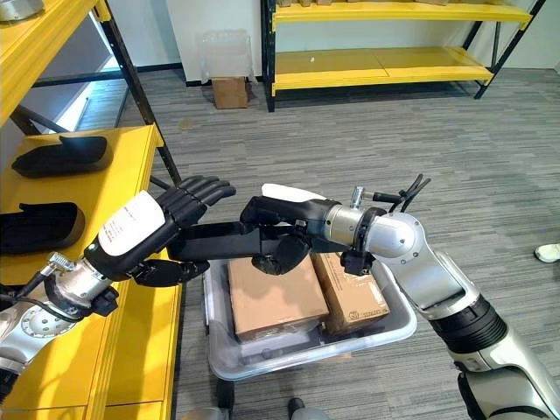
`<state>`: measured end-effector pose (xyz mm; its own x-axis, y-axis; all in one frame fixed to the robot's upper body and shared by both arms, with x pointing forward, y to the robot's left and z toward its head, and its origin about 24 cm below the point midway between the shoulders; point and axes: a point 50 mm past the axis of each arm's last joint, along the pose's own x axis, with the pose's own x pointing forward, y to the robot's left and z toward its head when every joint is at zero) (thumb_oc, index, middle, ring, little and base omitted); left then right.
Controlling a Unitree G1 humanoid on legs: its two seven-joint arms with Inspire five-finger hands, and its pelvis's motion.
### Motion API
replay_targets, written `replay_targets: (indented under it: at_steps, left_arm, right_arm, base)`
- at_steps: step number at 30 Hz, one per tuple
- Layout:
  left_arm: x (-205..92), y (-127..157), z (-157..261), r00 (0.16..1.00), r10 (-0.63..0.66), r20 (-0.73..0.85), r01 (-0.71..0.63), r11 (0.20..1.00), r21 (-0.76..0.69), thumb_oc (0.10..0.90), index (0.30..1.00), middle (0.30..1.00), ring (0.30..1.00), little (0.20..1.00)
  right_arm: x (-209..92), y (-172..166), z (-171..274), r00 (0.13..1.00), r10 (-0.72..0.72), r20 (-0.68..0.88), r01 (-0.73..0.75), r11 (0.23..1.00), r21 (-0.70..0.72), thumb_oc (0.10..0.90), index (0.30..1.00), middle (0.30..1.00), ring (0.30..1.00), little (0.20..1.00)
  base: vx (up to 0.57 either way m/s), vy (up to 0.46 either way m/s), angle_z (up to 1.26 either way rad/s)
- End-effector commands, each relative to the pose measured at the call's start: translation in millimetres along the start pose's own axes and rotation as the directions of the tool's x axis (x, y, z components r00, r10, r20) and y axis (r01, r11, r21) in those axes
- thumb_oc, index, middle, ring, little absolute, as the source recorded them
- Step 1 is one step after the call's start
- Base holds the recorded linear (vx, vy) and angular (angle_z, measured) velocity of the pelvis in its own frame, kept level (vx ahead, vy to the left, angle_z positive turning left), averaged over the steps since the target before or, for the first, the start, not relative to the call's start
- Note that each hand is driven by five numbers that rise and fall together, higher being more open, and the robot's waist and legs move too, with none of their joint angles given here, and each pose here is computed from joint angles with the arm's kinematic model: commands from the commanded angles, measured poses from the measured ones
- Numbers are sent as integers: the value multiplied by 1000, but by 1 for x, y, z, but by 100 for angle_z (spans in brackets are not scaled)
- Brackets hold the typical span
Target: Move parts from the plastic box to the shelf.
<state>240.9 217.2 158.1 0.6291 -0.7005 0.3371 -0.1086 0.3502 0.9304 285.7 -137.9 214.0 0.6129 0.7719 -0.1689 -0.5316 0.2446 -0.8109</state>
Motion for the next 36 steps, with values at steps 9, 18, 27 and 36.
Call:
replay_targets:
  at_steps: [9, 18, 27, 36]
  left_arm:
    - [-8, 34, -20, 986, 139, -97, -141, 990, -22, 900, 1000, 1000, 1000, 1000]
    - [3, 15, -23, 994, 36, -107, -55, 982, -181, 900, 1000, 1000, 1000, 1000]
    - [22, 0, -17, 999, -2, -52, -13, 956, -292, 900, 1000, 1000, 1000, 1000]
    - [29, -8, -13, 999, 34, -31, -43, 938, -343, 900, 1000, 1000, 1000, 1000]
  right_arm:
    - [-24, -24, 32, 971, -133, 200, 151, 985, -81, 400, 300, 300, 300, 300]
    - [-15, -21, 61, 935, -73, 347, 120, 986, -115, 400, 300, 300, 300, 300]
    - [1, -13, 75, 905, -35, 424, 94, 988, -119, 400, 300, 300, 300, 300]
    - [11, -9, 72, 898, -45, 438, 98, 990, -100, 400, 300, 300, 300, 300]
  base:
    - [-3, -2, -2]
    - [-3, 3, -1]
    - [0, 0, 0]
    - [0, 0, 0]
